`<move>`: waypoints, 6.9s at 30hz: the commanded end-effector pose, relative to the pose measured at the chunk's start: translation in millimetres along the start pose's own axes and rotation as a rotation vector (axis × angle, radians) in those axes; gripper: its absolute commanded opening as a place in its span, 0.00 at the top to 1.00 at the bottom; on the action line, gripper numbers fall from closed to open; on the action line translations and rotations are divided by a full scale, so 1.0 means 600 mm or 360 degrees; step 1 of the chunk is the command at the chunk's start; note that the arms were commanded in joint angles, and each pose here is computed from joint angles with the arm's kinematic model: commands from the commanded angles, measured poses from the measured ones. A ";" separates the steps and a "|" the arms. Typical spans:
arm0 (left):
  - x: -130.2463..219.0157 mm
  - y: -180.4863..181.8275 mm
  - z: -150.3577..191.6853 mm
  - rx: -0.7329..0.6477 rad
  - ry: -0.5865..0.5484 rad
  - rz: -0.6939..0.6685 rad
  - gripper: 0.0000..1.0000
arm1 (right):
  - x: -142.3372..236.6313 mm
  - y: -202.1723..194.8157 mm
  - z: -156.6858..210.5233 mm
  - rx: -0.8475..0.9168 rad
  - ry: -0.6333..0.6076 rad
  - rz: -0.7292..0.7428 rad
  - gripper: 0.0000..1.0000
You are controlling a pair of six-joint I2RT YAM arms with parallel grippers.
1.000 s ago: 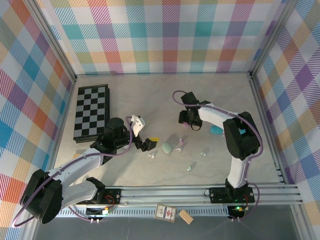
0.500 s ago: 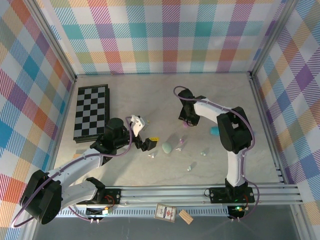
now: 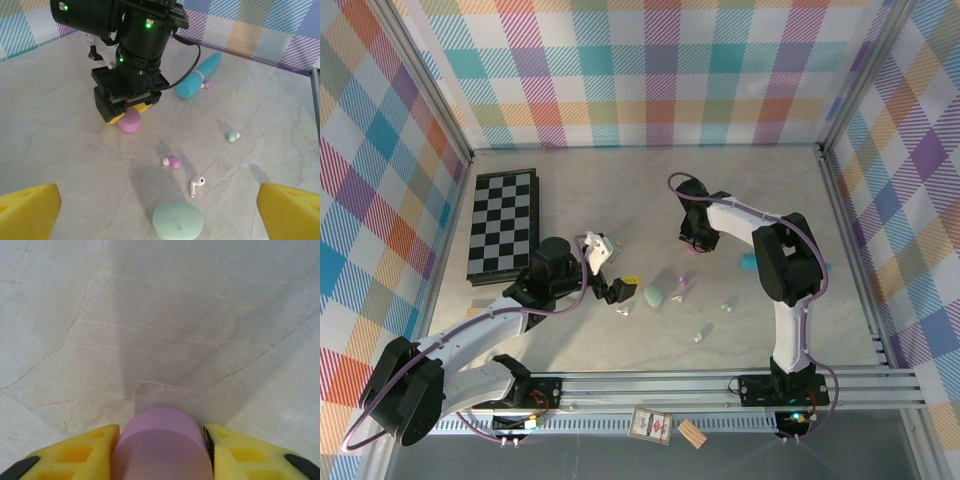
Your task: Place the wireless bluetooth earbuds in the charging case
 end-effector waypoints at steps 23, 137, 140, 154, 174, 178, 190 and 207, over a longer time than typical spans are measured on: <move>-0.018 -0.009 -0.001 -0.0051 0.0010 0.0042 0.00 | -0.004 0.015 -0.017 0.0017 0.0048 -0.0031 0.46; -0.082 -0.002 -0.181 0.0013 -0.0913 0.0416 0.67 | 0.433 0.027 0.130 0.0316 0.0940 -0.2062 0.39; -0.081 -0.001 -0.182 0.0007 -0.0916 0.0403 0.67 | 0.433 0.030 0.133 0.0284 0.0988 -0.2065 0.44; -0.087 0.030 -0.173 -0.0025 -0.0908 0.0164 0.39 | 0.432 0.036 0.112 0.0066 0.0918 -0.2042 0.83; -0.096 0.036 -0.184 -0.0174 -0.0930 -0.0043 0.34 | 0.442 0.069 0.103 -0.0120 0.0973 -0.2219 0.83; -0.097 0.036 -0.185 -0.0179 -0.0932 -0.0042 0.41 | 0.440 0.070 0.104 -0.0132 0.0975 -0.2222 0.84; -0.094 0.034 -0.188 -0.0182 -0.0940 -0.0037 0.59 | 0.435 0.072 0.108 -0.0131 0.0992 -0.2191 0.84; -0.068 0.016 -0.175 -0.0154 -0.0925 0.0096 0.68 | 0.437 0.047 0.095 0.0249 0.0547 -0.1867 0.26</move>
Point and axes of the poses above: each hand's point on the last joint's axis, 136 mm out from that joint toward the fingers, its own x axis back along the fingers, its own y axis along the line the jaws close on, z = x × y, the point moved 1 cm from there along x, back along the fingers, and after that the axes turned 14 degrees about -x, right-handed, at the moved point
